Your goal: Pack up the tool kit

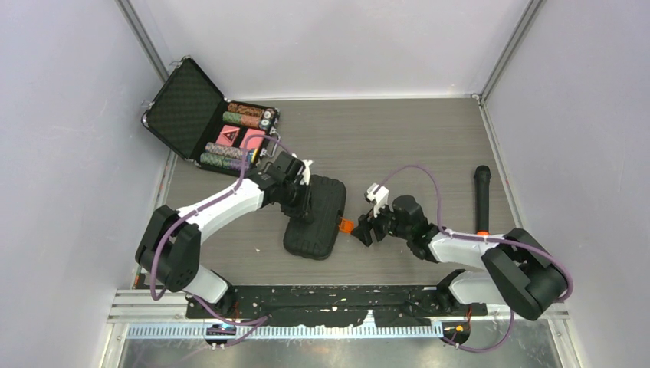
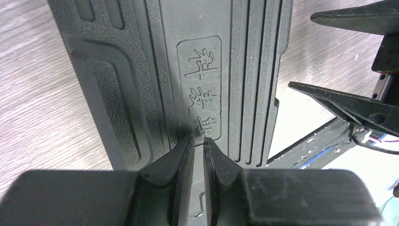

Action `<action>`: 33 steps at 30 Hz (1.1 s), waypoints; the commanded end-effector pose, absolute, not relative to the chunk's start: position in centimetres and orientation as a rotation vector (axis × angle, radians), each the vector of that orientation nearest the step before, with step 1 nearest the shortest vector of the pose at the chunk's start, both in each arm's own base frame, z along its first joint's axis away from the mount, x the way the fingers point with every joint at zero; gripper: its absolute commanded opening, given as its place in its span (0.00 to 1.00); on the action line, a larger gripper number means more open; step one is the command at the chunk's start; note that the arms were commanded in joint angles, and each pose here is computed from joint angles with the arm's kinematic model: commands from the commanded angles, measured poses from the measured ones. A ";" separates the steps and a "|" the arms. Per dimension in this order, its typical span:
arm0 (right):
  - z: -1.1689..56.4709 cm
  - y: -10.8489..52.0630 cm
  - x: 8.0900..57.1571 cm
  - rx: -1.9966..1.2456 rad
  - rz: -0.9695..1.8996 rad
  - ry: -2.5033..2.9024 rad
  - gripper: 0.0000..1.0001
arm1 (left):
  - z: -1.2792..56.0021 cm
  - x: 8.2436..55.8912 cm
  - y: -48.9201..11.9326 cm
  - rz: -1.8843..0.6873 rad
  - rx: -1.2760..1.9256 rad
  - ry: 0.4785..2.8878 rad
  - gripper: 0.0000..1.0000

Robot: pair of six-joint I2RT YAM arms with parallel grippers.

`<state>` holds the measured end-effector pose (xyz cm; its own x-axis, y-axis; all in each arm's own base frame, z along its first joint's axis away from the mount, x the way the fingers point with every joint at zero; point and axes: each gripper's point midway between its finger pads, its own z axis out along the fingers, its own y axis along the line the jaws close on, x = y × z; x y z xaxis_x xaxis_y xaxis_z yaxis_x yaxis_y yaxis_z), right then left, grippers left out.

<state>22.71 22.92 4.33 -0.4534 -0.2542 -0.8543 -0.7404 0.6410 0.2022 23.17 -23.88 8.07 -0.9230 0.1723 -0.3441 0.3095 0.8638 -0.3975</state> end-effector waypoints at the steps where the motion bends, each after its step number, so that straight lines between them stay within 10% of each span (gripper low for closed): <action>1: 7.7 25.0 24.1 -0.901 0.699 1.653 0.72 | 5.0 23.8 -17.4 -0.282 0.371 2.836 0.19; 23: 2.0 27.9 23.4 -1.060 0.548 1.538 0.63 | 5.5 23.7 -18.4 -0.378 0.342 2.826 0.19; 33: 3.0 28.4 22.8 -1.093 0.589 1.536 0.22 | 5.6 23.7 -18.6 -0.395 0.339 2.821 0.19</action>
